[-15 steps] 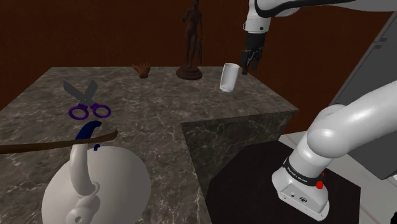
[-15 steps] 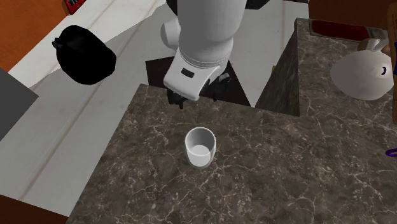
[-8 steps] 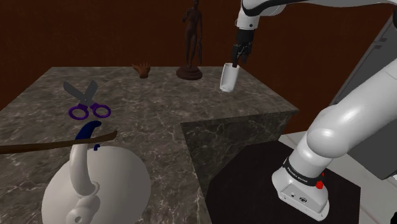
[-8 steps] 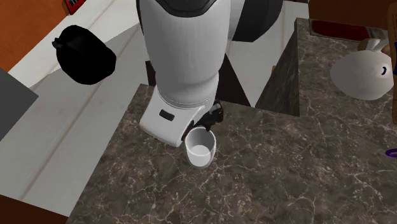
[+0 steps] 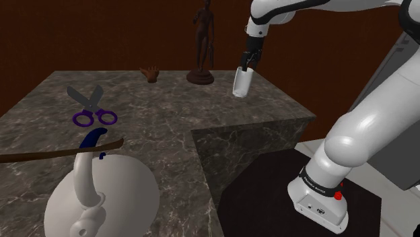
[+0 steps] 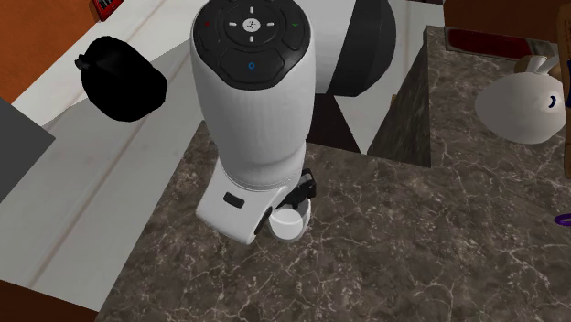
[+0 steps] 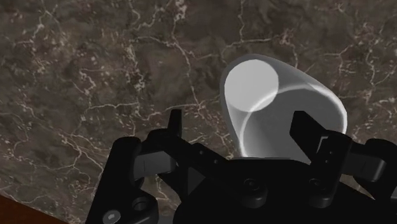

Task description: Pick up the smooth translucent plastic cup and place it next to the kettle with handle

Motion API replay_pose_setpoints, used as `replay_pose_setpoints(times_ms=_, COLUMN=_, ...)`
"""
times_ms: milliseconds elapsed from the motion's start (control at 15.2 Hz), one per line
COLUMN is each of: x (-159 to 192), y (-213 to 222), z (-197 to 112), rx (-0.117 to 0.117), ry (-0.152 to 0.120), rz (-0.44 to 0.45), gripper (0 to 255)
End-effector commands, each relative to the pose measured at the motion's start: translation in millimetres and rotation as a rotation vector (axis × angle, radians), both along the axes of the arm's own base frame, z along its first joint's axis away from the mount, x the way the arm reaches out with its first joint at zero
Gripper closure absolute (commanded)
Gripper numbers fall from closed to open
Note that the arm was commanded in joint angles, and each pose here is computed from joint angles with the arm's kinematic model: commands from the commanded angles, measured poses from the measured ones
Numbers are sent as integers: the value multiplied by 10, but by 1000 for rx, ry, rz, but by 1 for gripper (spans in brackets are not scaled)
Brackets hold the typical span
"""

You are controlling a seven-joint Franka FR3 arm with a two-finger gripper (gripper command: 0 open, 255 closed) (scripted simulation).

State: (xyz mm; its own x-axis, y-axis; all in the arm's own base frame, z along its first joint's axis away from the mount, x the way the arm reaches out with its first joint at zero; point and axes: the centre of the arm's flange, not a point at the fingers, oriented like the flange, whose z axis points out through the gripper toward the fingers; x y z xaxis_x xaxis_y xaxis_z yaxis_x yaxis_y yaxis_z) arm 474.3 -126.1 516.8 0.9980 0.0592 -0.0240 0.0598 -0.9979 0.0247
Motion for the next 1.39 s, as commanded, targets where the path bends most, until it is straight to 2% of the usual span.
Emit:
replay_pose_setpoints(times_ms=0, x=4, y=-2, z=-135, rx=0, ry=-1, rz=0, gripper=0)
replay_pose_setpoints(times_ms=528, x=4, y=-2, z=-135, rx=0, ry=-1, rz=0, gripper=0)
replay_pose_setpoints(times_ms=594, x=4, y=-2, z=-135, rx=0, ry=-1, rz=0, gripper=255)
replay_pose_setpoints(times_ms=1188, x=4, y=-2, z=-135, rx=0, ry=-1, rz=0, gripper=255)
replay_pose_setpoints(times_ms=1320, x=3, y=-1, z=-29, rx=0, ry=-1, rz=0, gripper=255)
